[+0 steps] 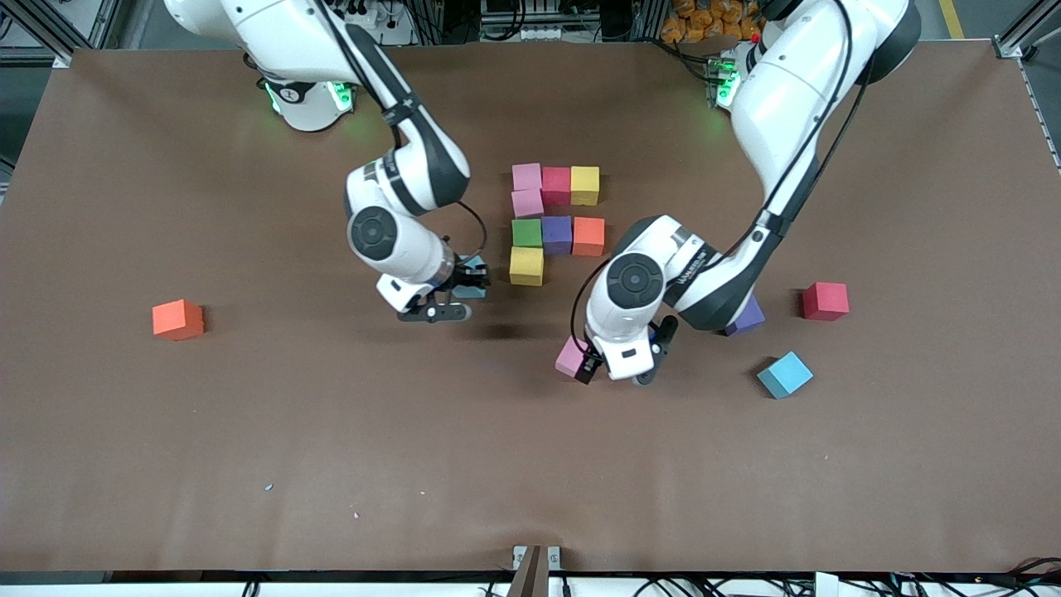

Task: Arrange 11 blocks into digit 3
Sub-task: 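Carry the cyan cube toward the figure while the left gripper grasps pink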

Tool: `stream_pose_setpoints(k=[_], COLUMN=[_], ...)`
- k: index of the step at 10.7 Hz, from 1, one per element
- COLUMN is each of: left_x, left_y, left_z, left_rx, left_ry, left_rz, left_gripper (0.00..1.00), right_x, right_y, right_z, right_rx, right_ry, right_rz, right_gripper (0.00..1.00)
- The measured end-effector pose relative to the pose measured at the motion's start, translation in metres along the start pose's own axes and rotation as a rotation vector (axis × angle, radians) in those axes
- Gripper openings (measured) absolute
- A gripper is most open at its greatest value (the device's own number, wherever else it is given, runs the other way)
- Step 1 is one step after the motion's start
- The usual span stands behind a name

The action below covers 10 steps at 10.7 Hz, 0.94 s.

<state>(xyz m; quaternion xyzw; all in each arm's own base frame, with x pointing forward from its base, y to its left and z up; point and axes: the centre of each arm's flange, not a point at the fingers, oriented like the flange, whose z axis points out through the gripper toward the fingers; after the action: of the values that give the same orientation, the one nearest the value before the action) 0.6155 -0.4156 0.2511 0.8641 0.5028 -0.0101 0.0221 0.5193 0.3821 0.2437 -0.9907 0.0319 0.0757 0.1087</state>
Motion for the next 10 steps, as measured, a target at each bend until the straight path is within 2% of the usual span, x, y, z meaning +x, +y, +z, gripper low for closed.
stream_pose_setpoints(k=[4,7,10], left_x=[0.007,-0.002,-0.002], left_y=[0.005,0.005,0.007], left_z=[0.006,0.024,0.024], left_rx=[-0.006,-0.003,-0.018], left_ry=[-0.006,-0.017,-0.021], left_rz=[0.003,0.012,0.009], left_gripper=[1.0,1.0,1.0], right_x=[0.017,0.033,0.037], right_y=[-0.032,-0.043,-0.049], right_z=[0.015,0.024,0.039], right_rx=[0.009,-0.042,-0.056], right_ry=[0.031,0.086,0.091], right_rz=[0.09,0.133,0.165], right_gripper=[0.58,0.58,0.58])
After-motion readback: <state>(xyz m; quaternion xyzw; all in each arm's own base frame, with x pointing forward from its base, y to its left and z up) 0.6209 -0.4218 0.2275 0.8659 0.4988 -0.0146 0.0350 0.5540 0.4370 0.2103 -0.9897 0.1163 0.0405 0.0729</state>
